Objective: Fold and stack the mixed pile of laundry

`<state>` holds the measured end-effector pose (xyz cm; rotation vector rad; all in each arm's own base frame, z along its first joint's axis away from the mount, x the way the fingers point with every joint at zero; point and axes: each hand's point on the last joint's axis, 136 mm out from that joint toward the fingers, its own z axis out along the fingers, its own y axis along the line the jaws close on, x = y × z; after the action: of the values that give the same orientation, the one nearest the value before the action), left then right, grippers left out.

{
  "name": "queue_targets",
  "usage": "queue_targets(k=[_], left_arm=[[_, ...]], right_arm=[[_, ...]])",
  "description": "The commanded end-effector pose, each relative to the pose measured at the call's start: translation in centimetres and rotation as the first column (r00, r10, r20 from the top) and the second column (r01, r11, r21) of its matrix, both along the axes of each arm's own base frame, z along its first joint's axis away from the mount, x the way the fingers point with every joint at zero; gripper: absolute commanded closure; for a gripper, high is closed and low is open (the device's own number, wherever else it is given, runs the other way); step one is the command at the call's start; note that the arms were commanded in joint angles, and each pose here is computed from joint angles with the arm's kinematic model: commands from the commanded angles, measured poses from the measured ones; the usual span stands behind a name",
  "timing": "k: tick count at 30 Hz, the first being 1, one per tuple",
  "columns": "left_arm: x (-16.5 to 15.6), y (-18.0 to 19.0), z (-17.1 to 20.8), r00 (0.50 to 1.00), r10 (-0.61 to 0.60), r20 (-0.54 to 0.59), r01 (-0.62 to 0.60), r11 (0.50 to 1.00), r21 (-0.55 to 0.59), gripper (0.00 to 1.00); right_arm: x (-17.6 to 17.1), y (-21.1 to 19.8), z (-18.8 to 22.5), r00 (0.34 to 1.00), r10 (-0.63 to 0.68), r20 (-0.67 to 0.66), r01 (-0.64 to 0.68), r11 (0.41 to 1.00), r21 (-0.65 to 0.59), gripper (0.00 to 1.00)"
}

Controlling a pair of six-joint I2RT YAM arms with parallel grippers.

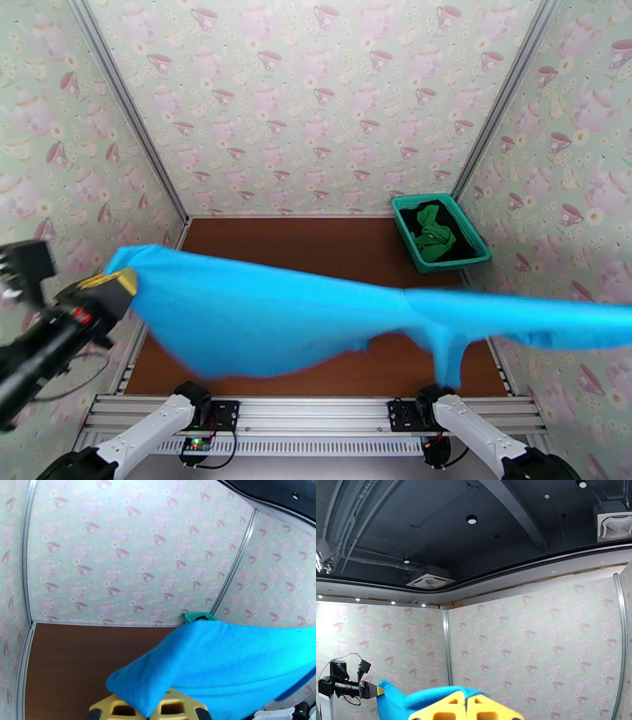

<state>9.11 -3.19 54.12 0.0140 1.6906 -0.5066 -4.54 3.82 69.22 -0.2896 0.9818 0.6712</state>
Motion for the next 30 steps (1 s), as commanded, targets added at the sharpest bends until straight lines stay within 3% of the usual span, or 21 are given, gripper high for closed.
queue_targets(k=[1, 6, 12, 16, 23, 27, 30], left_arm=[[0.4, -0.9, -2.3, 0.994, -0.014, -0.108, 0.016, 1.000, 0.019, 1.00], [3.8, -1.8, -5.0, 0.981, 0.004, -0.194, 0.004, 0.999, 0.041, 1.00], [11.4, -2.2, -11.8, 0.938, 0.111, -0.327, -0.087, 0.992, 0.086, 1.00], [18.1, -2.9, -18.4, 0.878, 0.186, -0.441, -0.131, 0.980, 0.152, 1.00], [30.2, -2.9, -31.7, 0.735, 0.394, -0.553, -0.207, 0.906, 0.370, 1.00], [36.7, -3.0, -37.8, 0.691, 0.478, -0.542, -0.214, 0.852, 0.477, 1.00], [40.7, -2.6, -41.4, 0.656, 0.543, -0.525, -0.226, 0.805, 0.549, 1.00]], right_arm=[[1.1, -0.2, 0.1, 0.999, -0.001, -0.042, 0.003, 0.999, 0.044, 1.00], [7.2, -0.7, -0.8, 0.977, -0.159, -0.143, 0.161, 0.987, 0.003, 1.00], [23.0, 1.9, -6.9, 0.869, -0.360, -0.339, 0.293, 0.927, -0.234, 1.00], [34.0, 4.4, -14.6, 0.776, -0.458, -0.435, 0.281, 0.867, -0.411, 1.00], [52.7, 9.0, -34.8, 0.604, -0.586, -0.540, 0.130, 0.741, -0.659, 1.00], [60.7, 9.4, -44.7, 0.489, -0.674, -0.553, 0.082, 0.667, -0.741, 1.00], [65.3, 9.5, -49.5, 0.426, -0.713, -0.556, 0.083, 0.643, -0.761, 1.00]])
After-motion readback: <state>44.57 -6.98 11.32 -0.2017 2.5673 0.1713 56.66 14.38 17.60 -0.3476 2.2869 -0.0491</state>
